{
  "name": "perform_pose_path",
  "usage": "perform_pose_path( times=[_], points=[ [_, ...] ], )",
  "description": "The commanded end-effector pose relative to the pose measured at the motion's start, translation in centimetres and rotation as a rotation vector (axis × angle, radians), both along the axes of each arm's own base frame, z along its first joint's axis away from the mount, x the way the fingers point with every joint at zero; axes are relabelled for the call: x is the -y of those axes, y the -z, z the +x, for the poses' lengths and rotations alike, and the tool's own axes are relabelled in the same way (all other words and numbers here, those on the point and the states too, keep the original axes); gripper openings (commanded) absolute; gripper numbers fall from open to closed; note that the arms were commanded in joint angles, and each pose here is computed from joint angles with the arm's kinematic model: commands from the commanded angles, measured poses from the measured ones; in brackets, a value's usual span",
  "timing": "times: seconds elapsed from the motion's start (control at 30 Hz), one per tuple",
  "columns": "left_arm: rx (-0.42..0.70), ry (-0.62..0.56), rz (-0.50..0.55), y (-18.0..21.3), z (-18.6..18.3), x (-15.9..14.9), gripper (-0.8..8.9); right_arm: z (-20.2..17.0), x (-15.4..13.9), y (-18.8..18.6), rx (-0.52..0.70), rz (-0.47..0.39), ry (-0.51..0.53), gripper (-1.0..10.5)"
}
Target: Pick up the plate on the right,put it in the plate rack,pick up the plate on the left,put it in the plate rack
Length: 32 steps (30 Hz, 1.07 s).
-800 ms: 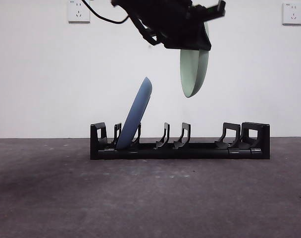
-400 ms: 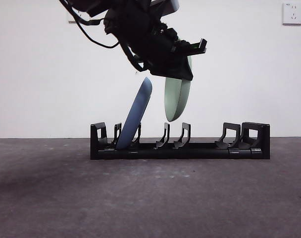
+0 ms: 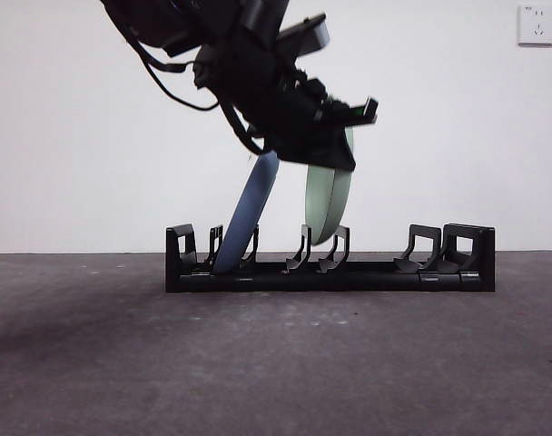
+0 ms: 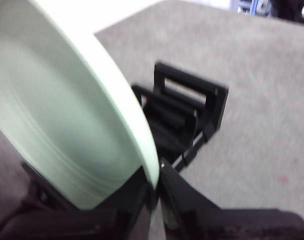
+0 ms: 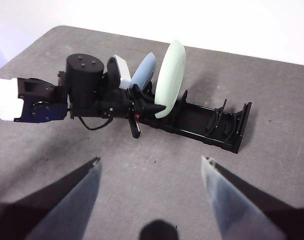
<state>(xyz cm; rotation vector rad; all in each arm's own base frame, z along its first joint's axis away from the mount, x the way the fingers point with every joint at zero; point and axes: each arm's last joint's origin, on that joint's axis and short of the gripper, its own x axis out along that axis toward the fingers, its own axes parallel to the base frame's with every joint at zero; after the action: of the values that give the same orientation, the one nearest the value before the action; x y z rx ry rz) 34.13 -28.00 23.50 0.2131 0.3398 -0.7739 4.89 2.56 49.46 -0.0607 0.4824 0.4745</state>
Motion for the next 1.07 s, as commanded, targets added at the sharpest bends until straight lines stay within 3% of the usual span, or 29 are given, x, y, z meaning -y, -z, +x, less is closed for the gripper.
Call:
perform_pose_path(
  times=[0.03,0.47,0.53,0.67,1.07],
  points=[
    [-0.024,-0.005,0.019,1.2,0.4,0.1,-0.08,0.0,0.0,0.3,-0.024,-0.016,-0.001,3.4],
    [-0.075,-0.048,0.082,2.8,0.5,0.0,0.03,0.0,0.0,0.4,-0.025,-0.019,-0.003,3.4],
    [-0.079,-0.035,0.076,2.8,0.4,0.1,0.25,0.0,0.0,0.4,-0.025,-0.019,-0.003,3.4],
    [-0.083,-0.013,0.072,2.8,0.1,0.5,2.21,0.0,0.0,0.4,-0.025,-0.019,-0.003,3.4],
    [-0.091,0.008,0.056,1.4,-1.3,1.2,2.32,0.0,0.0,0.4,-0.022,-0.026,-0.007,3.4]
  ],
)
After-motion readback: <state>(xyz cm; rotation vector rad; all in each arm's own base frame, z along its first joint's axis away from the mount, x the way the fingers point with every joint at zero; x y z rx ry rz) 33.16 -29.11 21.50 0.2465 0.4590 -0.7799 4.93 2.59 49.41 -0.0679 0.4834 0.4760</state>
